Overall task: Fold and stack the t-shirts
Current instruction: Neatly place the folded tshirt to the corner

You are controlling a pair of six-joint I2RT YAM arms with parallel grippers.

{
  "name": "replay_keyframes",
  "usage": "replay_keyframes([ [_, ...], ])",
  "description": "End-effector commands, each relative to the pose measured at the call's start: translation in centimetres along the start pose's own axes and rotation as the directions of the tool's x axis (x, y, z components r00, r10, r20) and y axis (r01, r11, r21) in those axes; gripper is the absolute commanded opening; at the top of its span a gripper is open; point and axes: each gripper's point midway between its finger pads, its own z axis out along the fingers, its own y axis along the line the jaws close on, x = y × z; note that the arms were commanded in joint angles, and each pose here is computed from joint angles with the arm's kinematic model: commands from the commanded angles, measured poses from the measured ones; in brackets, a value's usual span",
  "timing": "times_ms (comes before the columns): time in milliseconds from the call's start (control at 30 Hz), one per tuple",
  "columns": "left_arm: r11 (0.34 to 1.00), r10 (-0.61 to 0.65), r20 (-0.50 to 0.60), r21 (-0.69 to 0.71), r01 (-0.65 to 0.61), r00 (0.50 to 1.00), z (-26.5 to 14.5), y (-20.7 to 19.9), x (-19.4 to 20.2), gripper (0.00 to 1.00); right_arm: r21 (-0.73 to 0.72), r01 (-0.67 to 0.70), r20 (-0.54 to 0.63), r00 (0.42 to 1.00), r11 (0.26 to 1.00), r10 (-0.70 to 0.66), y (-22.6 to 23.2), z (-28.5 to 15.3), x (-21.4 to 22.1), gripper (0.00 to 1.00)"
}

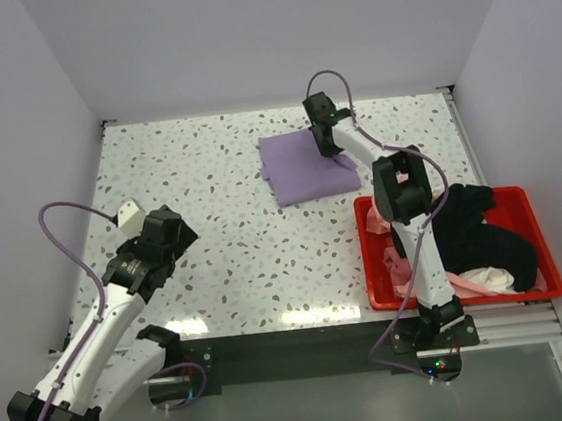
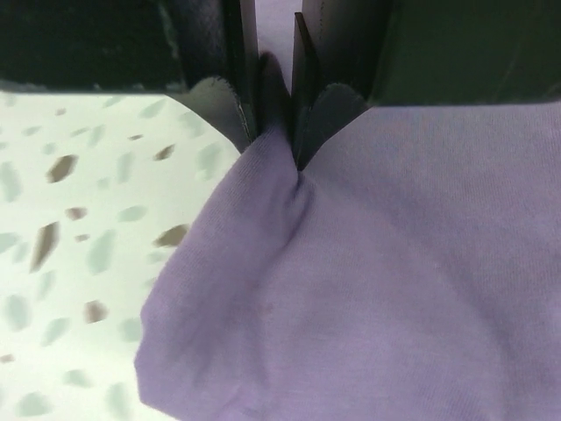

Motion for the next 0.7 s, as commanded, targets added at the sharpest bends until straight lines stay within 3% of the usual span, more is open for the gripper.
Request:
replay_keyframes([
  [0, 0.999, -0.03, 0.052, -0.024, 0.031, 0.998, 0.0, -0.1, -1.5, 1.0, 0.115, 0.07, -0.017, 0.998, 0.991, -0.068, -6.0, 1.0, -0.8, 0.13],
  [400, 0.998, -0.003, 0.049, -0.07, 0.007, 0.999, 1.6, -1.5, -1.8, 1.0, 0.263, 0.01, -0.072, 0.997, 0.965, 0.01, -20.4, 4.7, 1.1, 0.13],
  [667, 0.997, 0.014, 0.034, -0.077, -0.011, 0.999, 2.9, -3.3, -2.0, 1.0, 0.317, -0.041, -0.034, 0.998, 0.948, 0.054, -27.6, 7.3, 1.4, 0.15],
])
